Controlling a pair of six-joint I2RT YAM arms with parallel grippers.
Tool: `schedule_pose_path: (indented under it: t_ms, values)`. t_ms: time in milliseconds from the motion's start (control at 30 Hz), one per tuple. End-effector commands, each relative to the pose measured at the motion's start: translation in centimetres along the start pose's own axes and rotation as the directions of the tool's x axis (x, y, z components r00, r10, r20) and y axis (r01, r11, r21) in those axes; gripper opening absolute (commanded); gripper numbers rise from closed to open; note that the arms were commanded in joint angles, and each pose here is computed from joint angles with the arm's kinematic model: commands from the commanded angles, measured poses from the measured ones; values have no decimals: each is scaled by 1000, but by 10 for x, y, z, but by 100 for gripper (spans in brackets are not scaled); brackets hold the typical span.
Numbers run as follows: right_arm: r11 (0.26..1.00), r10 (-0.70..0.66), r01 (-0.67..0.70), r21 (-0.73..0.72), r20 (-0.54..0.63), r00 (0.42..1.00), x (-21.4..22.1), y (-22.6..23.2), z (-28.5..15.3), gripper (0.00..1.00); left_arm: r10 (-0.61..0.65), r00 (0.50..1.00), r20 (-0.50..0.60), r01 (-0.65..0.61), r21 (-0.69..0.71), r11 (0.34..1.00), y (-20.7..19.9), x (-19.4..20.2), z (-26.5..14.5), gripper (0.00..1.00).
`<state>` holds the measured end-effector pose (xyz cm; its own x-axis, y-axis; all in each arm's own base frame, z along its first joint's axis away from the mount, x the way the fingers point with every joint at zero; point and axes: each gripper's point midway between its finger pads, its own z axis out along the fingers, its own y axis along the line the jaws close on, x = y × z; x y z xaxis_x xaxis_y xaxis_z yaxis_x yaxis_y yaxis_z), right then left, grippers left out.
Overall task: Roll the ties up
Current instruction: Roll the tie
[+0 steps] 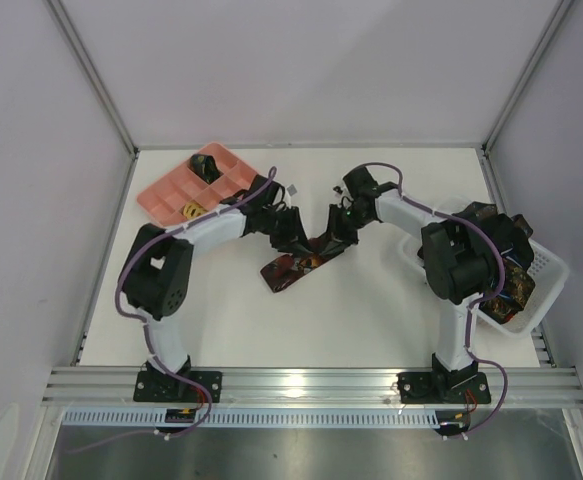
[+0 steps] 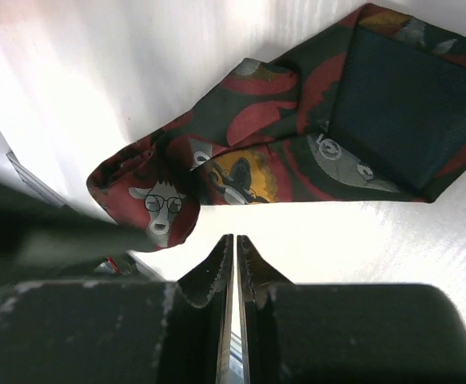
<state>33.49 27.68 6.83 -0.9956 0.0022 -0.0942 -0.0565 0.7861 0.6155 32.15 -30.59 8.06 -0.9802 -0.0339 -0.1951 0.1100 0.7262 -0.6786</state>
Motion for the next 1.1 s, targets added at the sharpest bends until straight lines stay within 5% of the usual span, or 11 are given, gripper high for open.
schedule_pose_path:
  t_ms: [0, 233, 567, 1067]
  values:
    - [999, -25, 26, -46, 24, 999, -11, 16, 1, 10, 99, 976, 192, -112, 62, 992, -53, -23, -65, 34]
    - [982, -113, 108, -156, -22, 993, 6, 57, 8, 17, -20, 951, 307, 16, 16, 1000, -30, -2, -127, 56]
    - [957, -181, 149, -248, -108, 978, 31, 84, 29, 17, -260, 937, 232, 231, 145, 962, 32, 80, -101, 69]
    - [972, -179, 157, -175, -113, 977, 21, 57, 55, 16, -357, 902, 243, 323, 170, 931, 55, 77, -75, 80]
